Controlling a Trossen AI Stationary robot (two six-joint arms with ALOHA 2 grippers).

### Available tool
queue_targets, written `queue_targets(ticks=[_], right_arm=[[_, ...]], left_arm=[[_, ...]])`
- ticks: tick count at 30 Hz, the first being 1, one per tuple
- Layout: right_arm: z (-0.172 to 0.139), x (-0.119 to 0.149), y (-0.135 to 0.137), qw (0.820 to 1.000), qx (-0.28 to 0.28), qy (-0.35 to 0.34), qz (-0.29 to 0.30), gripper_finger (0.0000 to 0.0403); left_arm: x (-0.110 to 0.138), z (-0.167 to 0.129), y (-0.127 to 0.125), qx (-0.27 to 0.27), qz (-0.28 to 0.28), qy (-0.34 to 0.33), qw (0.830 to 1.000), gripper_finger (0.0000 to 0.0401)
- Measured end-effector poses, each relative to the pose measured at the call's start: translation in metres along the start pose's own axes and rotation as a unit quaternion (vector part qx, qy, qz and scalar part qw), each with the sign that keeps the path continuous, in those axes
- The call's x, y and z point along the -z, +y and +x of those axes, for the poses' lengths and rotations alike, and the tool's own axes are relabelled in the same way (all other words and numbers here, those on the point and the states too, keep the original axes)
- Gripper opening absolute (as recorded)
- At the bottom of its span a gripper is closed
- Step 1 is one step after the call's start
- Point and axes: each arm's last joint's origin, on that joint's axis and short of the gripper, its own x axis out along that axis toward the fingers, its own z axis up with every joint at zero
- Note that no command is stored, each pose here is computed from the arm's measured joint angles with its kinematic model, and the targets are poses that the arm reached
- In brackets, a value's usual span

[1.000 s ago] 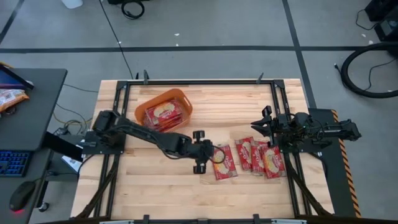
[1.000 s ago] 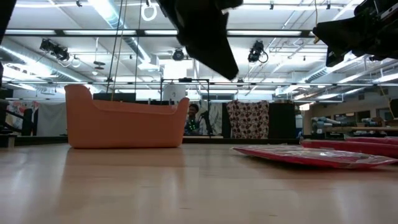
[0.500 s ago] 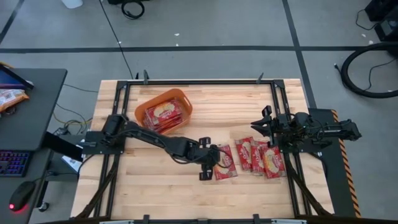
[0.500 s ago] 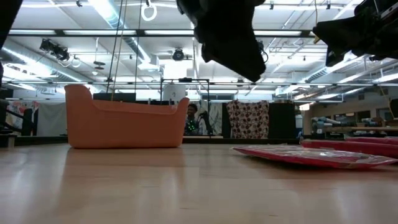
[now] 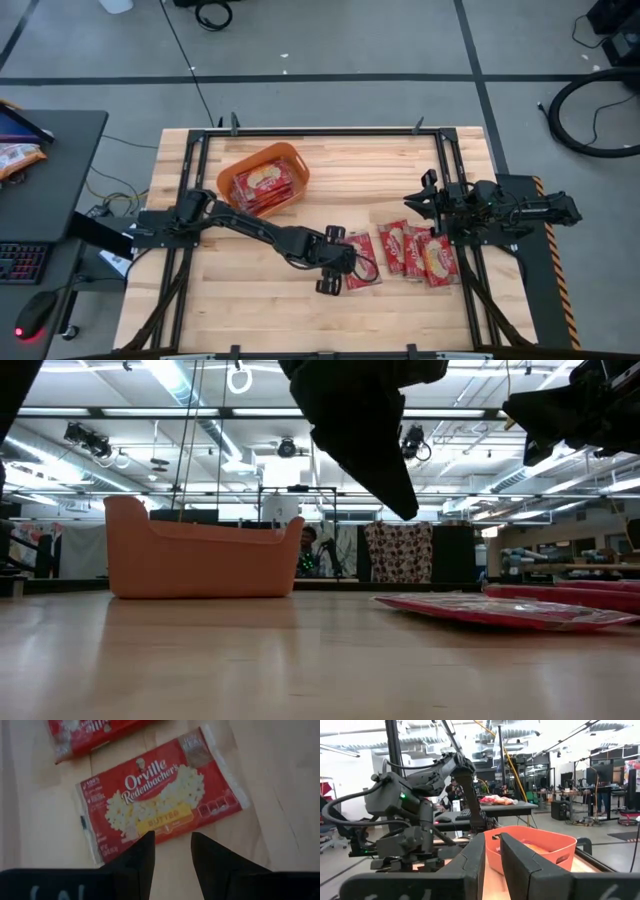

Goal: Sort popcorn bags into baskets
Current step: Put the popcorn bag into the orange bin

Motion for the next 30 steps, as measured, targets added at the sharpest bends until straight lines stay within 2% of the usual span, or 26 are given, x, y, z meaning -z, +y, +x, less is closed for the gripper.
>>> queue_targets(ticks=[6,11,17,22,26,30], right_arm=[[0.000,0.000,0.000,1.000,0.000,0.000,0.000,0.0066],[0.000,0.000,0.000,1.000,0.000,0.000,0.000,0.0066],[0.000,-0.001,0.000,1.000,0.000,-0.004,0.000,0.0066],[0.000,-0.002,0.000,1.000,0.000,-0.008,0.000,0.0066],[0.000,-0.002,0.000,1.000,0.000,-0.011,0.000,0.0066],[0.000,-0.002,0.000,1.000,-0.001,-0.012,0.000,0.0066]], left_arm=[[0.002,-0.003,-0.010,-0.034,0.068,0.006,0.997,0.0133],[0.003,0.000,-0.024,-0.046,0.160,0.009,0.986,0.0133],[0.015,0.028,-0.037,-0.046,0.273,0.042,0.960,0.0133],[0.024,0.051,-0.037,-0.095,0.352,0.079,0.928,0.0133],[0.027,0.058,-0.036,-0.133,0.382,0.097,0.909,0.0133],[0.027,0.063,-0.033,-0.136,0.390,0.099,0.905,0.0133]])
